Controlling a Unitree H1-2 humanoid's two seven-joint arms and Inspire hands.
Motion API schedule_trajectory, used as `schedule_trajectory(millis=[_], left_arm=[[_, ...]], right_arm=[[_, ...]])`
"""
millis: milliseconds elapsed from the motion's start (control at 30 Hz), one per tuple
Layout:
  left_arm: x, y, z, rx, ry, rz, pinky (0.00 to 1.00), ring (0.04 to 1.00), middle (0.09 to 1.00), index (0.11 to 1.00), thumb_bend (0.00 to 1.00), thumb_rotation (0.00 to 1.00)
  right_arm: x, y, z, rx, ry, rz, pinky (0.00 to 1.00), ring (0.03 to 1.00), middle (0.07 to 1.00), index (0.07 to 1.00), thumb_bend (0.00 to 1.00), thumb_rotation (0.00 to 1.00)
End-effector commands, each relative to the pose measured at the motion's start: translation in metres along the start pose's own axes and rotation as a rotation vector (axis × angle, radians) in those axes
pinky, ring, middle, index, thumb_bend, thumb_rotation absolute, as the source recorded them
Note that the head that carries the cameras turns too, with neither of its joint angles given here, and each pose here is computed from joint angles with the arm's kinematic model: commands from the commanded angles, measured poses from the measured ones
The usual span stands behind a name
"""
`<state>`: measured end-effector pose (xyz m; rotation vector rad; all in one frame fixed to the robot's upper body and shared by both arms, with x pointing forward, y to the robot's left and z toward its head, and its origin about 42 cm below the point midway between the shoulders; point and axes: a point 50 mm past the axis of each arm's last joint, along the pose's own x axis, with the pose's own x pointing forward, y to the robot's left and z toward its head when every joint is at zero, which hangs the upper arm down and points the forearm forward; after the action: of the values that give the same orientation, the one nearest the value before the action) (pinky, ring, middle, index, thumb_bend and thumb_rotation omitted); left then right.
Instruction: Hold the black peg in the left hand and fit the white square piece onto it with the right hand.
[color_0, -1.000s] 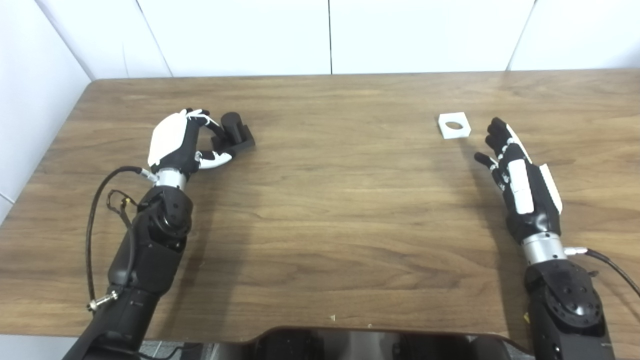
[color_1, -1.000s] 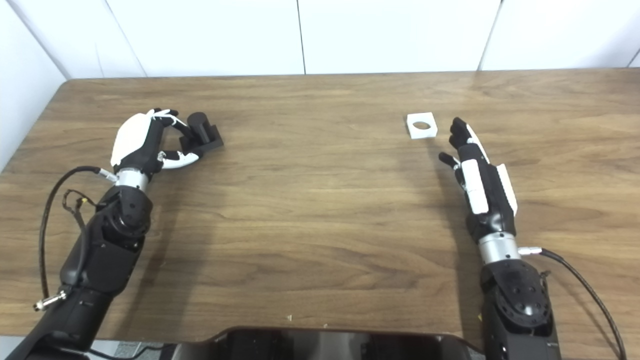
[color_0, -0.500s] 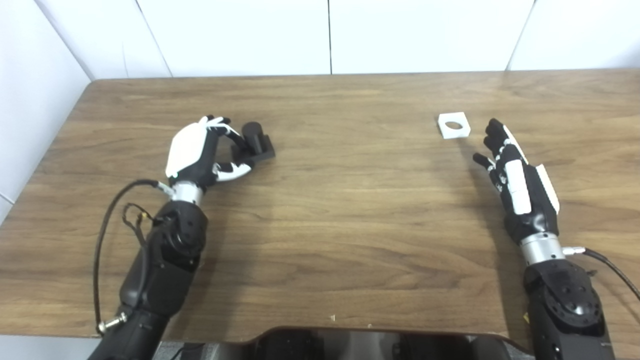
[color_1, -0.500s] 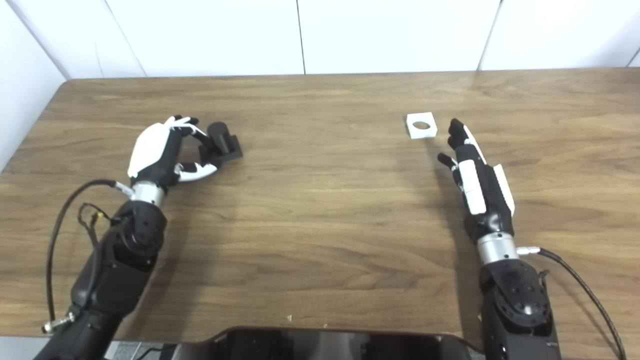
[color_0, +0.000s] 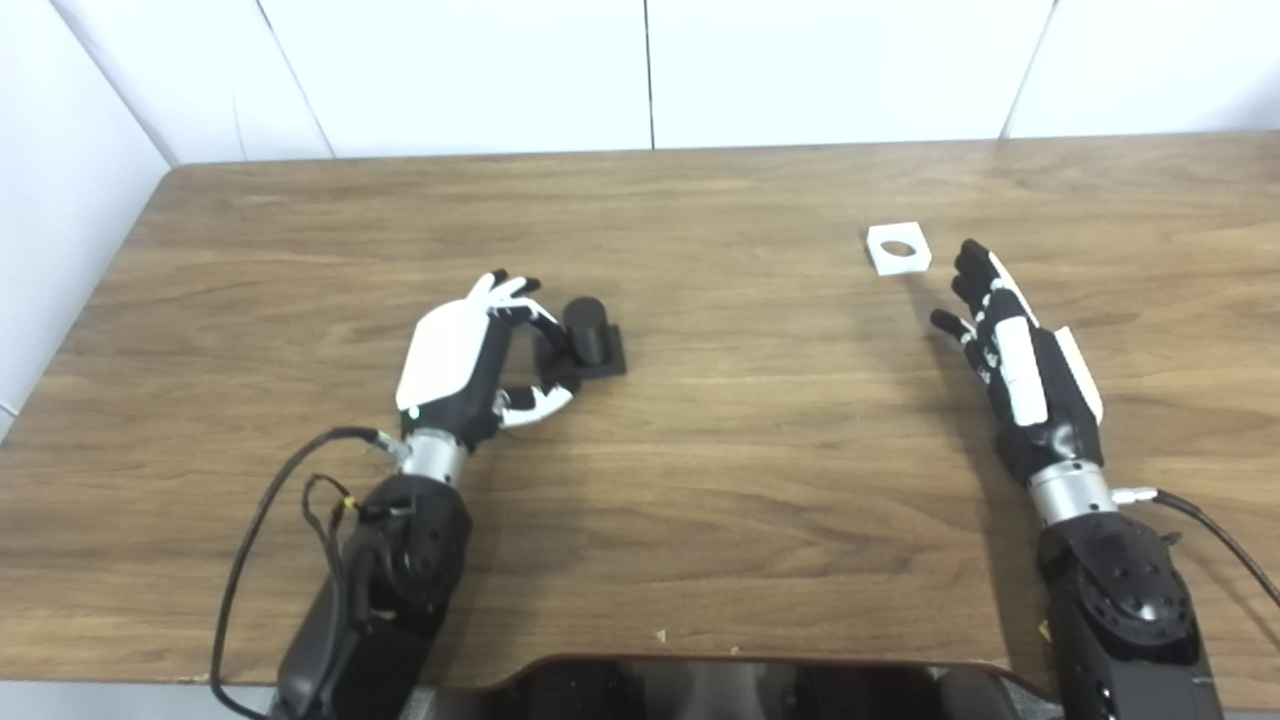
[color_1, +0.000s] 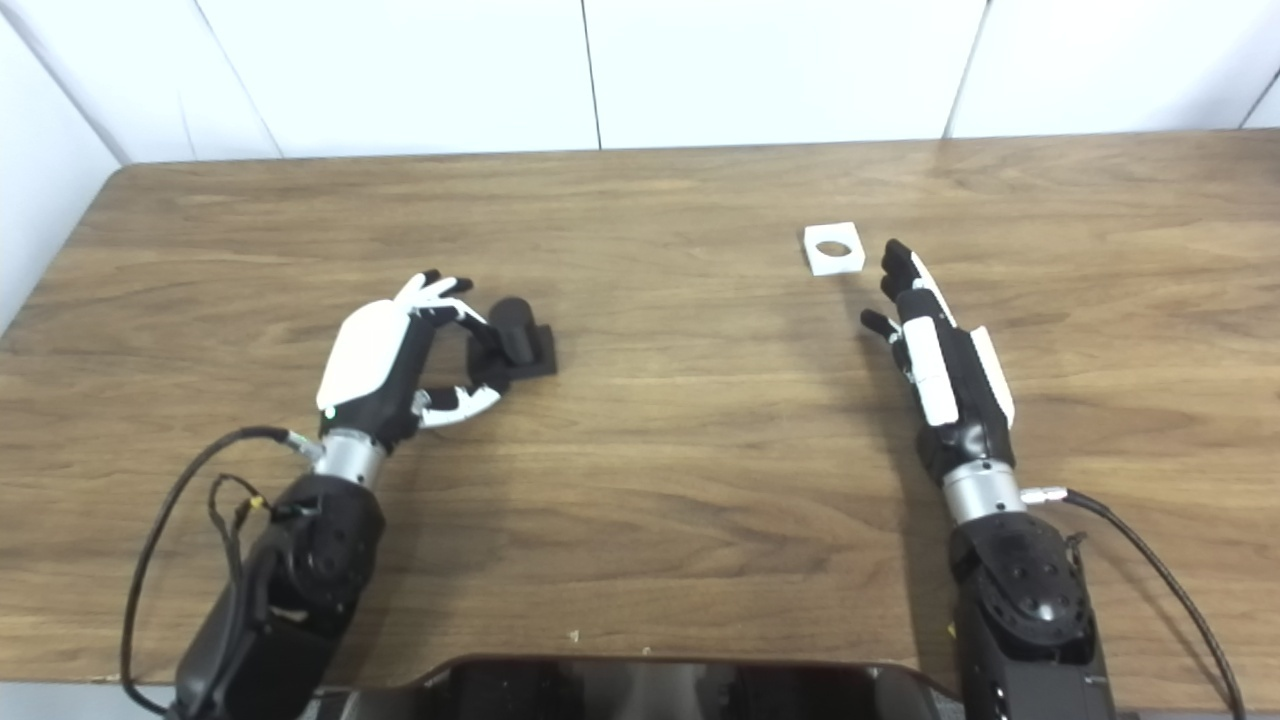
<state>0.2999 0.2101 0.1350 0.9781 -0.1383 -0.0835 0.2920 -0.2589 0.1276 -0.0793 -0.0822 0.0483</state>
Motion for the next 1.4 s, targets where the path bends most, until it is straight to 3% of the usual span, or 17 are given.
schedule_trajectory(millis=[0,833,1367], left_arm=[[-0.01,-0.009,0.01,0.007,-0.033,-0.032,0.91,0.964,0.877,0.491,0.52,0.07],[-0.081,-0.046,0.055,-0.111,-0.091,-0.153,0.94,0.984,0.9,0.492,0.51,0.07],[-0.08,-0.047,0.055,-0.117,-0.083,-0.162,0.97,0.983,0.889,0.493,0.51,0.07]], right_arm=[[-0.02,0.006,-0.021,0.023,0.083,0.012,0.89,0.985,0.978,0.97,0.69,0.97],[-0.021,0.016,-0.019,0.044,0.084,0.008,0.91,0.981,0.964,0.956,0.65,0.96],[-0.018,0.014,-0.02,0.036,0.078,0.01,0.92,0.991,0.974,0.964,0.69,0.96]])
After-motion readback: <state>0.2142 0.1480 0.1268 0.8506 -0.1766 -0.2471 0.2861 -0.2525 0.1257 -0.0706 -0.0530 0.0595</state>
